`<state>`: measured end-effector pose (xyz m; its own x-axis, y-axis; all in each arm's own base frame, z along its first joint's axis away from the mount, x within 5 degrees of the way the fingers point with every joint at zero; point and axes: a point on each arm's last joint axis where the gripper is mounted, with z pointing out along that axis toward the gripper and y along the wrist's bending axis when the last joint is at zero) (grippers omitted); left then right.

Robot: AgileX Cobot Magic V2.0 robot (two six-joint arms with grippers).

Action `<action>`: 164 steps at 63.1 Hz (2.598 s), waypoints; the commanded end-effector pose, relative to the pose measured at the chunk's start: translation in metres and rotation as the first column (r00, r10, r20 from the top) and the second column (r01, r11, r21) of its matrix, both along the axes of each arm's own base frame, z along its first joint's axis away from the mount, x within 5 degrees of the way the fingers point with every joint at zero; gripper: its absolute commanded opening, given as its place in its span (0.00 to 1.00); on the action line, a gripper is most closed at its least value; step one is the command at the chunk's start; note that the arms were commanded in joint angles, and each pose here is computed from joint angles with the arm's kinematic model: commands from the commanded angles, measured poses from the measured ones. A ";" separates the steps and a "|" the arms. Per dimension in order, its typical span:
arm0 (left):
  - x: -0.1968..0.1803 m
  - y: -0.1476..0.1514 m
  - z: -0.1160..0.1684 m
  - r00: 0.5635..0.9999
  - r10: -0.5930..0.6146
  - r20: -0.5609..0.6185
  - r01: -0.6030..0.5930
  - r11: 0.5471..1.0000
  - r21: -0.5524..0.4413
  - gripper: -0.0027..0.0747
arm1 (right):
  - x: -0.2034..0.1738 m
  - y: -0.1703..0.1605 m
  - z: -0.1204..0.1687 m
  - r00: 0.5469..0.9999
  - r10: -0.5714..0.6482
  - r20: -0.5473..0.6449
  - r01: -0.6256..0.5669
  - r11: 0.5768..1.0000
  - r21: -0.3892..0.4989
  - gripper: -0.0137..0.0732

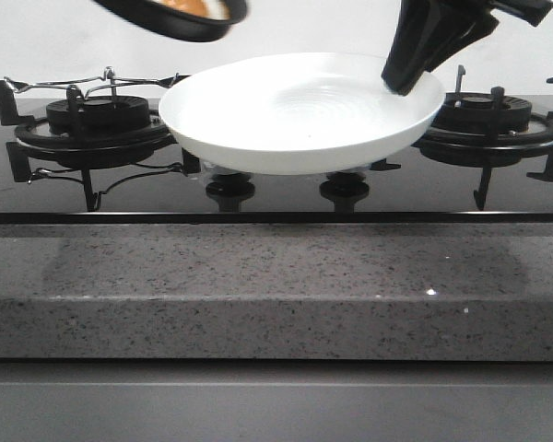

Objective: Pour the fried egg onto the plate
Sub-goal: 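Tilt the pan over the raised plate with the left gripper, then lift the emptied pan away from the plate with the left gripper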

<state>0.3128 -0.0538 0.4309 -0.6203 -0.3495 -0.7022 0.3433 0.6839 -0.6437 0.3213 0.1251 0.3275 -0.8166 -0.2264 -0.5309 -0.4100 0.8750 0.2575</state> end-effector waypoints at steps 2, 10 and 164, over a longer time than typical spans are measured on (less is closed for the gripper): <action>-0.027 -0.021 0.039 0.986 -0.060 0.156 0.069 0.996 -0.055 0.01 | -0.005 -0.001 0.025 0.995 -0.016 0.095 0.010 0.998 0.057 0.09; -0.041 -0.044 0.044 0.964 -0.148 0.222 0.148 0.989 0.015 0.01 | -0.005 -0.001 0.025 0.995 -0.016 0.095 0.010 0.998 0.057 0.09; 0.074 0.108 -0.050 0.983 0.144 -0.116 -0.180 0.879 -0.441 0.01 | -0.005 -0.001 0.025 0.995 -0.016 0.095 0.010 0.998 0.057 0.09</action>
<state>0.3913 0.0545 0.3535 -0.5974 -0.6894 -0.4096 0.1068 0.4379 -0.8927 0.3210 0.1249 0.3267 -0.8166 -0.2324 -0.5283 -0.4134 0.8743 0.2544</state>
